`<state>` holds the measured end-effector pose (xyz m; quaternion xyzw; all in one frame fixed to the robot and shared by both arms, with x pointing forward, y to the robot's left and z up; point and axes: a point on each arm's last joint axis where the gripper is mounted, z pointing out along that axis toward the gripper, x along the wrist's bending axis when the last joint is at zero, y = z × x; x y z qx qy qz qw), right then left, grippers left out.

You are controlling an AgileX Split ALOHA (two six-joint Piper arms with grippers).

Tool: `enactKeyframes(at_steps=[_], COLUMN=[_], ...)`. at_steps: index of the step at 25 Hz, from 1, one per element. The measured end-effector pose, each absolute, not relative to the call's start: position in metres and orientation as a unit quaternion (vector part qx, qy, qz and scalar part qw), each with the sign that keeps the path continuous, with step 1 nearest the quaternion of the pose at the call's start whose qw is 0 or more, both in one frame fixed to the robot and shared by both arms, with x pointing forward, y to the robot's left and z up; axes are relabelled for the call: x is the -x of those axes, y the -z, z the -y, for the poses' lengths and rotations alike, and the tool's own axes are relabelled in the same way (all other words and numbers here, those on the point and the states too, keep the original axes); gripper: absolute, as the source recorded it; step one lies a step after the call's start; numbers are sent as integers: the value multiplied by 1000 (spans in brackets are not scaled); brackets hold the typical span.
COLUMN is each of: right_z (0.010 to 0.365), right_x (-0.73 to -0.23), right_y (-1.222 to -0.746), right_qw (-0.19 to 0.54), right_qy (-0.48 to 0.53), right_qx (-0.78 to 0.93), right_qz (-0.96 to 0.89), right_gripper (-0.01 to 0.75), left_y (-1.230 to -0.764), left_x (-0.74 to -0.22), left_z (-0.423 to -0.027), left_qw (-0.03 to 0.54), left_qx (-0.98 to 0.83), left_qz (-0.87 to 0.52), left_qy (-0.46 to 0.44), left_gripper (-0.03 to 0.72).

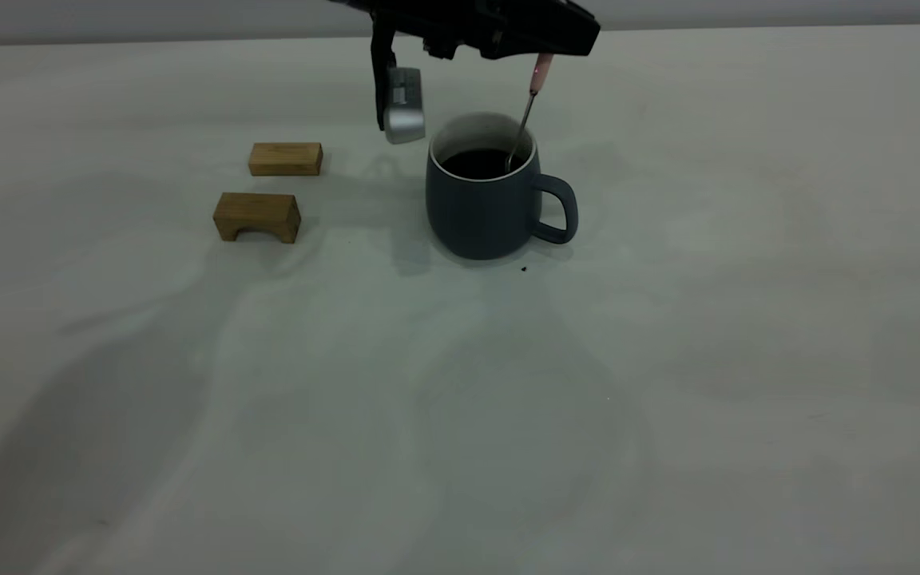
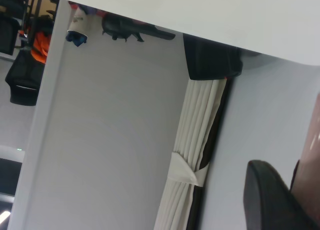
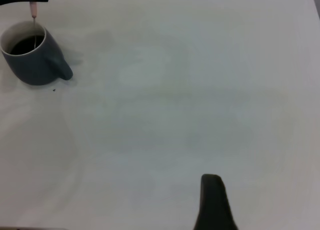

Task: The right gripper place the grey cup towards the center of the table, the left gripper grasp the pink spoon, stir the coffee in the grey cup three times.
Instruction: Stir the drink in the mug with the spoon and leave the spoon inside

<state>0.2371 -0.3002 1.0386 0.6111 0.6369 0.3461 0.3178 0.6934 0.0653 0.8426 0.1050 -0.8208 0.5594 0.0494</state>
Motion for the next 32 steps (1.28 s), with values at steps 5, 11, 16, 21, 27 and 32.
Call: enactKeyframes(at_steps=[5,11,16,21,27,32], right_z=[300,300,300,300,300,300], right_x=[-237,-237,-237,-237,-237,-237], right_y=[-1039,-1039,-1039,-1039,-1039,-1039], right_qw=[318,318,318,318,318,318], right_qy=[-346,-346,-346,-346,-346,-346], right_qx=[-611,-611,-611,-611,-611,-611], right_qz=[-637,-637,-637,-637,-637,-637], right_gripper=[570,570,570,570,570,570], left_y=[-838,-836,-836,-824,-821,-819], left_x=[-702,-710,-705,-697,-688,-696], left_z=[-86,-95,-80,-66,-70,-91], left_qw=[40,18,21,34,74,62], left_qx=[-120,-139,-137,-119,-78,-88], left_qz=[823,825,819,816,820,825], left_qy=[-553,-548,-558,-565,-563,-554], left_gripper=[146,146,146,146,146,146])
